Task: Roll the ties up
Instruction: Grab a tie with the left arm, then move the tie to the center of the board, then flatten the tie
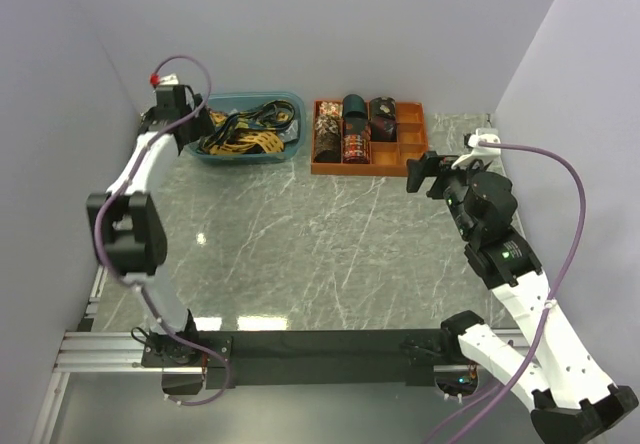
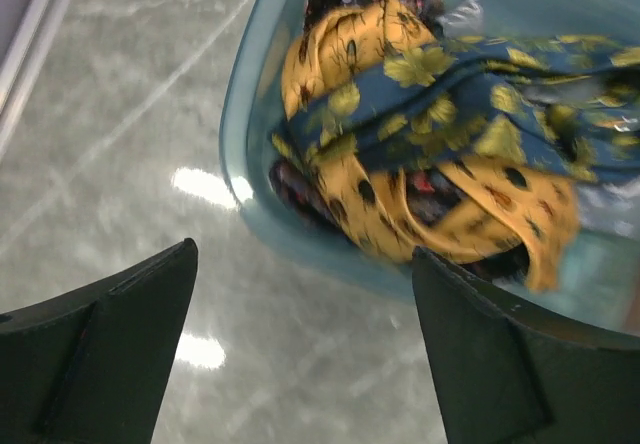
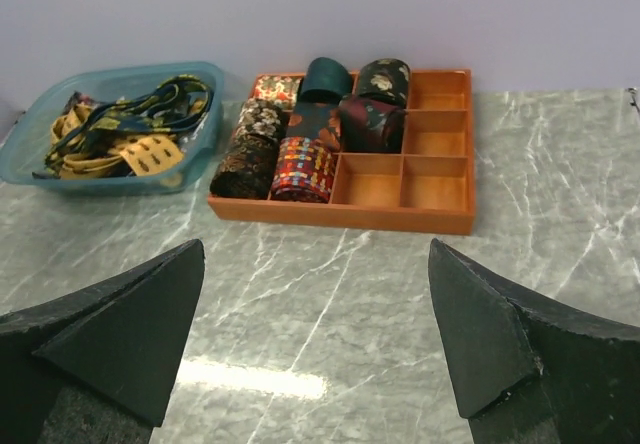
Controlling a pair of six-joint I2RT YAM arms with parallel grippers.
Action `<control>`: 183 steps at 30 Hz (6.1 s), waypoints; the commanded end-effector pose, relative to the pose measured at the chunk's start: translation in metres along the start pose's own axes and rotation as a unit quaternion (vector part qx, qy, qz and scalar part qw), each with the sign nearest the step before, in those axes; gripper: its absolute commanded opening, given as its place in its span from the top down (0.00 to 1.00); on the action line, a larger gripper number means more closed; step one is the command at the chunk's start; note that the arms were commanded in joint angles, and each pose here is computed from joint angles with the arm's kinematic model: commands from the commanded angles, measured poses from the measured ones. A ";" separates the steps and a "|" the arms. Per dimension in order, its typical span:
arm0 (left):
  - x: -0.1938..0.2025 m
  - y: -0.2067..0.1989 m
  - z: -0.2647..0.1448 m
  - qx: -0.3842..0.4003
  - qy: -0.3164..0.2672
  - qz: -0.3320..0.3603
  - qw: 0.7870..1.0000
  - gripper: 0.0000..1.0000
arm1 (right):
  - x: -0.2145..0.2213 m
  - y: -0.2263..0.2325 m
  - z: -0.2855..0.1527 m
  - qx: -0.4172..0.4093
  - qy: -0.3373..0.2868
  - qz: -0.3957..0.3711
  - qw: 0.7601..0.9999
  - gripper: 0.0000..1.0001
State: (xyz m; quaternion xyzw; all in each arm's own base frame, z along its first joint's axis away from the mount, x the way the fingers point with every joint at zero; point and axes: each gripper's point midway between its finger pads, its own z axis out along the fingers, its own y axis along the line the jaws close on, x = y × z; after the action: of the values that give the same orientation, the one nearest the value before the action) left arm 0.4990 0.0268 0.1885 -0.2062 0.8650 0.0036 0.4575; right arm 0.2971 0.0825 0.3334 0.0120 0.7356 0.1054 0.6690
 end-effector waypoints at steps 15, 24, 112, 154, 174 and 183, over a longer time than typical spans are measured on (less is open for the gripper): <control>0.003 -0.052 0.115 0.032 0.019 0.259 0.965 0.27 | -0.008 0.018 0.016 -0.032 0.025 -0.023 0.999 0.00; 0.019 -0.042 0.152 0.005 0.026 0.294 0.955 0.29 | -0.003 0.019 0.021 -0.027 0.044 -0.010 0.999 0.00; 0.070 -0.266 -0.198 0.303 -0.192 0.276 0.892 0.90 | 0.030 -0.001 -0.002 0.003 0.039 0.025 0.999 0.00; 0.122 -0.019 -0.096 0.025 0.021 -0.066 0.997 0.19 | 0.251 -0.094 0.069 0.169 0.317 0.244 0.901 0.27; 0.124 -0.008 -0.073 -0.003 0.042 -0.070 0.997 0.20 | 0.287 -0.123 0.056 0.177 0.357 0.242 0.885 0.61; 0.121 0.008 -0.045 -0.032 0.066 -0.104 0.992 0.21 | 0.289 -0.131 0.049 0.190 0.370 0.224 0.882 0.69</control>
State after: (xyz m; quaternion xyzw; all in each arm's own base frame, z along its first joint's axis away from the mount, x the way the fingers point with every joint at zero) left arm 0.3843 -0.0214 0.1082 -0.2918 0.8765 -0.0137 0.3826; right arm 0.3341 0.0168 0.0186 0.2692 0.9109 0.1279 0.2855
